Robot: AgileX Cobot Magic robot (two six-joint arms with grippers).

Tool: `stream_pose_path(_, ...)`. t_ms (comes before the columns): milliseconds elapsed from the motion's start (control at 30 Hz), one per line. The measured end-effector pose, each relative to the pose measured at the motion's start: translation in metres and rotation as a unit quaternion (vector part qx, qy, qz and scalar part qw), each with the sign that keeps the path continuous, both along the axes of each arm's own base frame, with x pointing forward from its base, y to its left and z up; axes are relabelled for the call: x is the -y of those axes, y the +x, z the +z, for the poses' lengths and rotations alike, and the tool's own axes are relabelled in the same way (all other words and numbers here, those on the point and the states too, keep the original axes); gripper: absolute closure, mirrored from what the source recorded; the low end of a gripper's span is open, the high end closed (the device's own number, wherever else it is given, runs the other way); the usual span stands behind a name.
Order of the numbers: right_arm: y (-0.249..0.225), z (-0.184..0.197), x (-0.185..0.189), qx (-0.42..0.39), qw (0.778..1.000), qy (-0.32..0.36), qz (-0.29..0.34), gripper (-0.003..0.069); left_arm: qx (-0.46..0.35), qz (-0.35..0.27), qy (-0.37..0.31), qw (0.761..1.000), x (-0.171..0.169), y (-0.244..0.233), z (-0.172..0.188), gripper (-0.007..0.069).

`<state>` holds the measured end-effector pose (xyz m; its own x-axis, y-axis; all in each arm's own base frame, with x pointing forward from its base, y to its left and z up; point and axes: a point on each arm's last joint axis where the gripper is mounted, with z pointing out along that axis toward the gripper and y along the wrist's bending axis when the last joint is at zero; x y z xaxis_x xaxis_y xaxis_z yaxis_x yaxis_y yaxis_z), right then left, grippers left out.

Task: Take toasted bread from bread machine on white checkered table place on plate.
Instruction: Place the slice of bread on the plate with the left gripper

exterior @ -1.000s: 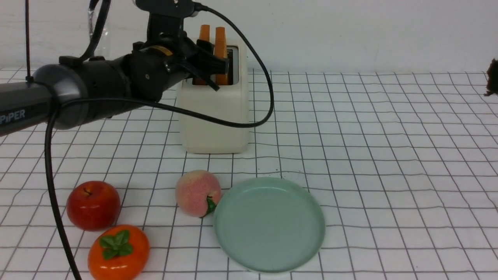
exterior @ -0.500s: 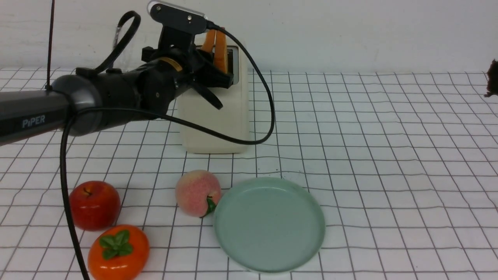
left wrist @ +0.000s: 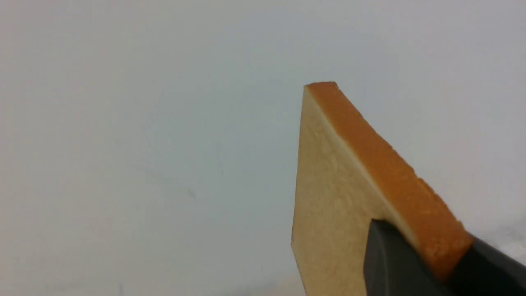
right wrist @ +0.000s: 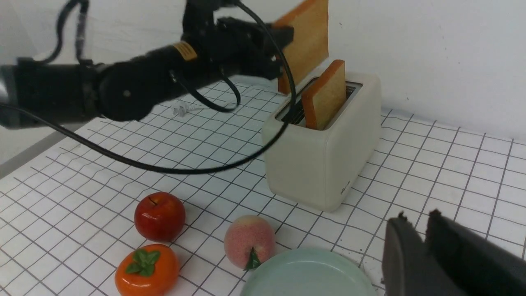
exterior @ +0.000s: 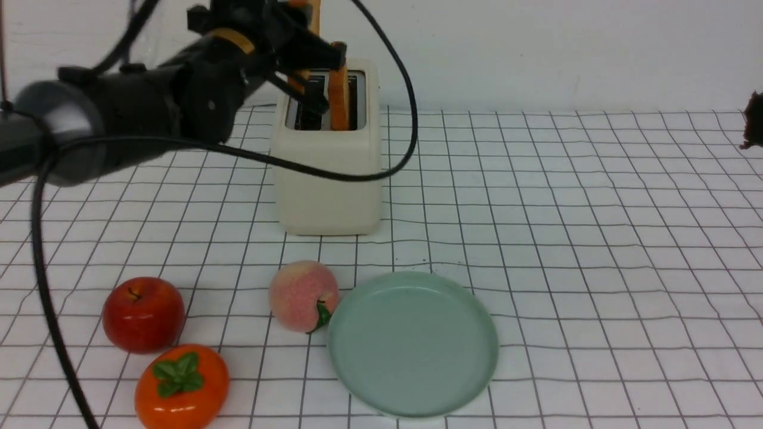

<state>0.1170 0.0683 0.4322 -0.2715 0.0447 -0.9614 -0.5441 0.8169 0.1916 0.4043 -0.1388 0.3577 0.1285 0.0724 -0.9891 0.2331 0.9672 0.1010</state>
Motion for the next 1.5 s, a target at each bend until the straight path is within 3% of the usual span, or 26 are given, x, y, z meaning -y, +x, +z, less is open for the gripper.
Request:
stream_pose_path(167,0.0,0.0,0.0,0.0,1.0,0.0,0.0,0.0574,0.025,-0.013,-0.018,0.999,-0.012,-0.039,0.056,0.0531)
stream_pose_path(333,-0.001,0.0,-0.001,-0.009,1.0,0.008,0.007,0.0574,-0.074,-0.066,-0.036,0.994,-0.018,-0.082,0.081,0.0531)
stream_pose_path(433,-0.004,-0.004,-0.003,-0.031,0.999,0.003,0.022,0.0574,-0.193,-0.145,-0.056,0.969,-0.017,-0.126,0.09,0.0531)
stream_pose_path(467,-0.004,-0.004,-0.003,-0.033,0.999,0.003,0.023,0.0574,-0.192,-0.147,-0.06,0.969,-0.017,-0.129,0.091,0.0531)
stream_pose_path(533,-0.006,-0.009,-0.005,-0.055,0.998,-0.01,0.036,0.0578,-0.295,-0.22,-0.062,0.928,-0.01,-0.153,0.085,0.0531)
stream_pose_path(567,-0.007,-0.009,-0.005,-0.059,0.997,-0.012,0.039,0.0579,-0.296,-0.221,-0.065,0.927,-0.01,-0.154,0.085,0.0531)
stream_pose_path(667,-0.011,-0.016,-0.006,-0.091,0.994,-0.037,0.057,0.0645,-0.407,-0.289,-0.063,0.864,0.003,-0.161,0.048,0.0531)
stream_pose_path(900,-0.016,-0.024,-0.005,-0.125,0.987,-0.071,0.073,0.0678,-0.484,-0.32,-0.128,0.804,0.027,-0.128,-0.036,0.0531)
stream_pose_path(1033,-0.017,-0.026,-0.005,-0.135,0.985,-0.078,0.078,0.0678,-0.516,-0.313,-0.151,0.783,0.035,-0.109,-0.067,0.0531)
stream_pose_path(1400,-0.019,-0.028,-0.005,-0.146,0.982,-0.087,0.083,0.0669,-0.571,-0.265,-0.17,0.758,0.042,-0.081,-0.126,0.0531)
stream_pose_path(1500,-0.019,-0.028,-0.005,-0.145,0.982,-0.086,0.083,0.0668,-0.582,-0.257,-0.158,0.755,0.042,-0.078,-0.137,0.0486)
